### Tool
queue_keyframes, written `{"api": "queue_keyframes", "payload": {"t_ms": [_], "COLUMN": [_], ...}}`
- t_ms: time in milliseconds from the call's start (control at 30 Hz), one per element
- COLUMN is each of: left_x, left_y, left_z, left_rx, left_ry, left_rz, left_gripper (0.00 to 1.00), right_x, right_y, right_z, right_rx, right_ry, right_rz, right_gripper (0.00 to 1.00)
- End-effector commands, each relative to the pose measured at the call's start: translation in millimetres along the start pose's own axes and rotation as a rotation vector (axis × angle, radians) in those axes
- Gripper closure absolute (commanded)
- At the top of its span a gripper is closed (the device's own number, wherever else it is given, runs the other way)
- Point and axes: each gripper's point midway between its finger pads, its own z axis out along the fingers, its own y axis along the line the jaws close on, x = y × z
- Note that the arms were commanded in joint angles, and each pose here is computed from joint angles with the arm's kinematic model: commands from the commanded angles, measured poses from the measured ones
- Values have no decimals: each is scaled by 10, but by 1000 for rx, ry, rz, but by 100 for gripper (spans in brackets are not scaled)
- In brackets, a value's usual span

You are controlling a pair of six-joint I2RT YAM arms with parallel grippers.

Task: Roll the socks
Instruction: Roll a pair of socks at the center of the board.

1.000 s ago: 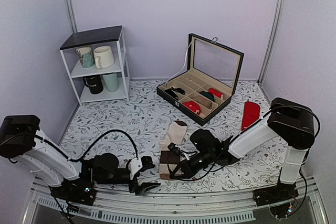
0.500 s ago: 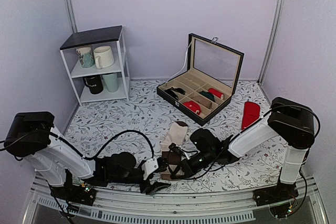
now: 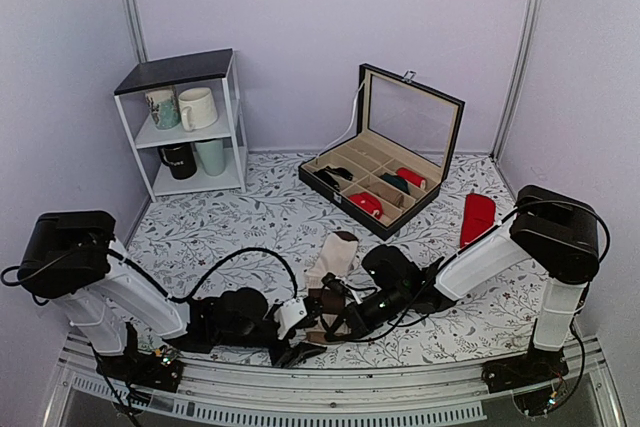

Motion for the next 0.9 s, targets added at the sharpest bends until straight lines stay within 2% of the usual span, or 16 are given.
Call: {"api": "queue_keyframes", "payload": {"t_ms": [0,133,200,400,467,500,567,667,767,867], "left_x": [-69,22,63,48,68,70,104,130,179,243], "left_y": [7,-31,-33,1,-4,-5,2,13,25,56], "left_z": [45,120,140,103,87,87,81,66,51,59], "left_rx": [10,36,38,30,36,36,34,32,23,5], "left_ry": [-39,-27,-22,-41,-37,-35,-20,4,38,87], "left_rz": [-35,-43,-52,-67,-72,-81,-108,-169,-222,-268], "left_gripper": [37,46,60,73,84,99,100,100,100,100], "right_x": [347,362,379,362,360,361,341,243,76,-135], "right_y": [-266,-269,-270,-261,-272,-274,-252,-171,-44,104], "right_z": [-41,-60,-68,-56,-38,-32,-30,-71,-167,-362], "right_rx": [91,94,94,89,89,88,81,75,78,105], "right_ry": [90,83,84,85,89,91,90,59,-1,-114], "right_rz": [96,99,103,104,104,105,96,47,-58,-234], "right_gripper": [99,99,99,99,99,99,96,87,71,63]}}
